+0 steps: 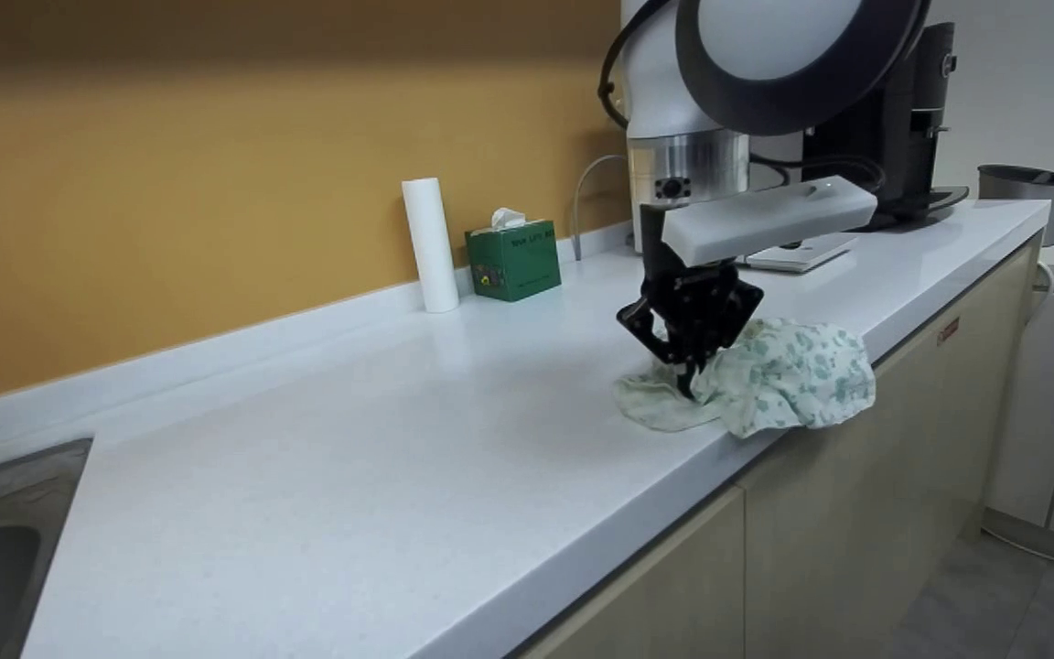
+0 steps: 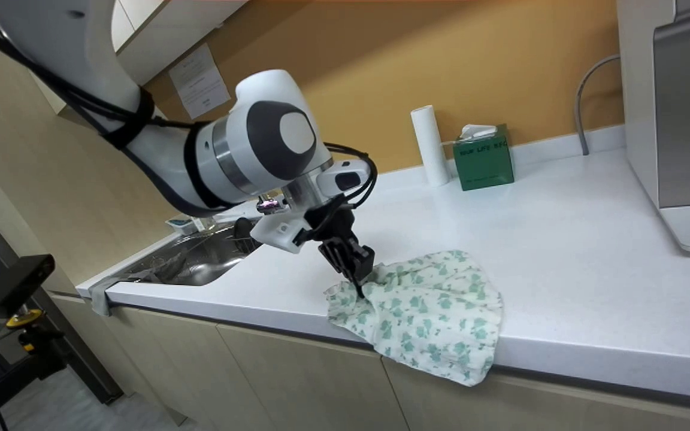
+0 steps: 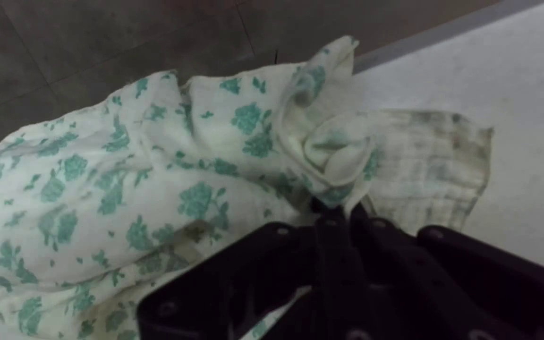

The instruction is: Use the cloth on the right to wipe the counter

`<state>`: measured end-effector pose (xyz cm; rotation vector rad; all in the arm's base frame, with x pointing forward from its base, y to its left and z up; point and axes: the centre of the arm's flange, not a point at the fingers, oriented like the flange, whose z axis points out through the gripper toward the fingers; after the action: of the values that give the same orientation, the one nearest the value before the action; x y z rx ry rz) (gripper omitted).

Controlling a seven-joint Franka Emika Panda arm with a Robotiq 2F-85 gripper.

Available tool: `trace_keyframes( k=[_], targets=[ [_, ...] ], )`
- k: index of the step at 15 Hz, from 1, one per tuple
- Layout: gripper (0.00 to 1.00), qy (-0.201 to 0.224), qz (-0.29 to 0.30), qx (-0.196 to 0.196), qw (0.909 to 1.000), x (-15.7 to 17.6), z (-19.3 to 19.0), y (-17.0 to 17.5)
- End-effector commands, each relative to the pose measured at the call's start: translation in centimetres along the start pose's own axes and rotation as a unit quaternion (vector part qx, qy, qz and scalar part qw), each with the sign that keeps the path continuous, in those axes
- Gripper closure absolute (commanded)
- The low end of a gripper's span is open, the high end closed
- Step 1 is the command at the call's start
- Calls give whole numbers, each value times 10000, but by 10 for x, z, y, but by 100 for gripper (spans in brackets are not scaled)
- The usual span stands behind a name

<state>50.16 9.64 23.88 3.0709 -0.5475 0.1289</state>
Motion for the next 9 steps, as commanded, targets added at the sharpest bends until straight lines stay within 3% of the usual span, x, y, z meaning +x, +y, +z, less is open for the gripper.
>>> trace_keyframes(
  k=[1,4,9],
  targets=[
    [99,12,-207,139,9997,20,11,-24],
    [99,130,-228,109,9996,45,18,-26],
    [99,308,4,-42,9995,98,23,0]
  ],
)
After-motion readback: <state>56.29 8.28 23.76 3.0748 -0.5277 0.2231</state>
